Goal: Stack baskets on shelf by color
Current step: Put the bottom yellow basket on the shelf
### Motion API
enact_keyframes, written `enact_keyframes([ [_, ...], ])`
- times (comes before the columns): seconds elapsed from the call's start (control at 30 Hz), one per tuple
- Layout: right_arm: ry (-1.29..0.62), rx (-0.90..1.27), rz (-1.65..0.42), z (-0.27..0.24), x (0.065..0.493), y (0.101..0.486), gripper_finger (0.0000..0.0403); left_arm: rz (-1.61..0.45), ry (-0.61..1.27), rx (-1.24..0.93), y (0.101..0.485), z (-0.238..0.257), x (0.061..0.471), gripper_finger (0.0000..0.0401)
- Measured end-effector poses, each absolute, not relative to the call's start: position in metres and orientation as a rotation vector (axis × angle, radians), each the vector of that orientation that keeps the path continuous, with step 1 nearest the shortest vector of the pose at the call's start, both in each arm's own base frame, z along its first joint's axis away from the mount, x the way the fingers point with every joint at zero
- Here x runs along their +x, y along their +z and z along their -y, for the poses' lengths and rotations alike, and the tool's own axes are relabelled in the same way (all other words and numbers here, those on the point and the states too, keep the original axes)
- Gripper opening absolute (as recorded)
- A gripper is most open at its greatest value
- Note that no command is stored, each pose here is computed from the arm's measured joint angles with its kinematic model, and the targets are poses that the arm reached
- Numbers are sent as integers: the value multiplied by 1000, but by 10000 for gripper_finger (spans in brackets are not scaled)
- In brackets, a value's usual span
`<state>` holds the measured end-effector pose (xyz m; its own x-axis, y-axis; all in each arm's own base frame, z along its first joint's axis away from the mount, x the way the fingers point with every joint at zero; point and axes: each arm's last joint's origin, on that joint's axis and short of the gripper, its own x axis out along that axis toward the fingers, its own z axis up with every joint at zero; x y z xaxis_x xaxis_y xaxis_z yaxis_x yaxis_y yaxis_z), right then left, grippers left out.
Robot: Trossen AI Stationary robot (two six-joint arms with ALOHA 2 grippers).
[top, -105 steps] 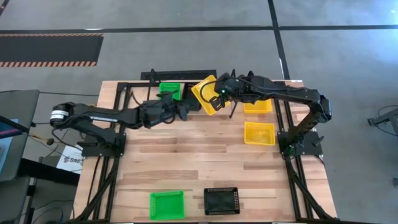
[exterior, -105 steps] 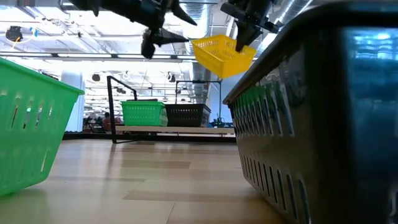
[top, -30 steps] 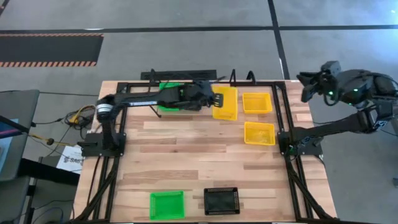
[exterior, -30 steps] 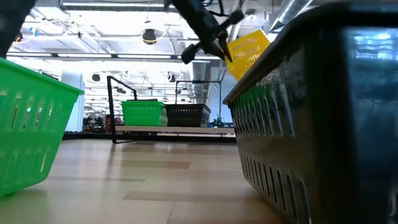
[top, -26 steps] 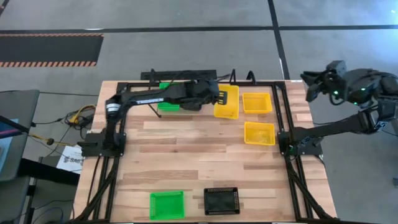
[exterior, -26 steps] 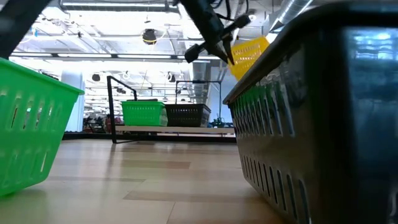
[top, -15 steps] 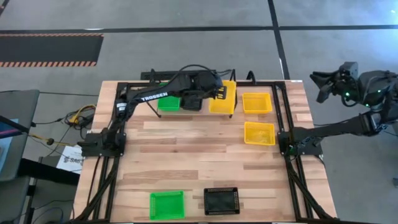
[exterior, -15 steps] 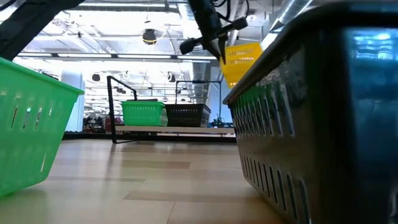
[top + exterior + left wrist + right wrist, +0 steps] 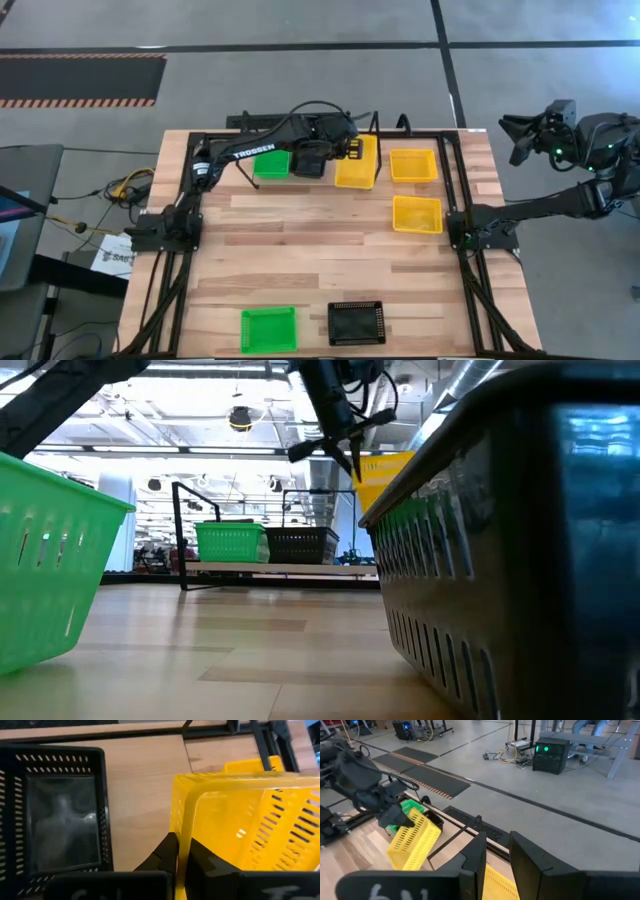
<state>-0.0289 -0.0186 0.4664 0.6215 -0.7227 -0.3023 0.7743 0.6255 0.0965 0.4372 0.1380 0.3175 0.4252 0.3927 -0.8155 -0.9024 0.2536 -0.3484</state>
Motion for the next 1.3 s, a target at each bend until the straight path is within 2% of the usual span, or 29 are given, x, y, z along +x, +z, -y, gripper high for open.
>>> enact_keyframes([
  [0.37,-868,227,-245,19,-29,466,102,-782,922,-936,279,-154,452,0],
  [0.93,-867,238,-234,19,-29,467,102,-776,936,-948,279,-208,431,0],
  [1.3,-867,241,-232,19,-29,467,102,-733,894,-936,282,-220,431,0],
])
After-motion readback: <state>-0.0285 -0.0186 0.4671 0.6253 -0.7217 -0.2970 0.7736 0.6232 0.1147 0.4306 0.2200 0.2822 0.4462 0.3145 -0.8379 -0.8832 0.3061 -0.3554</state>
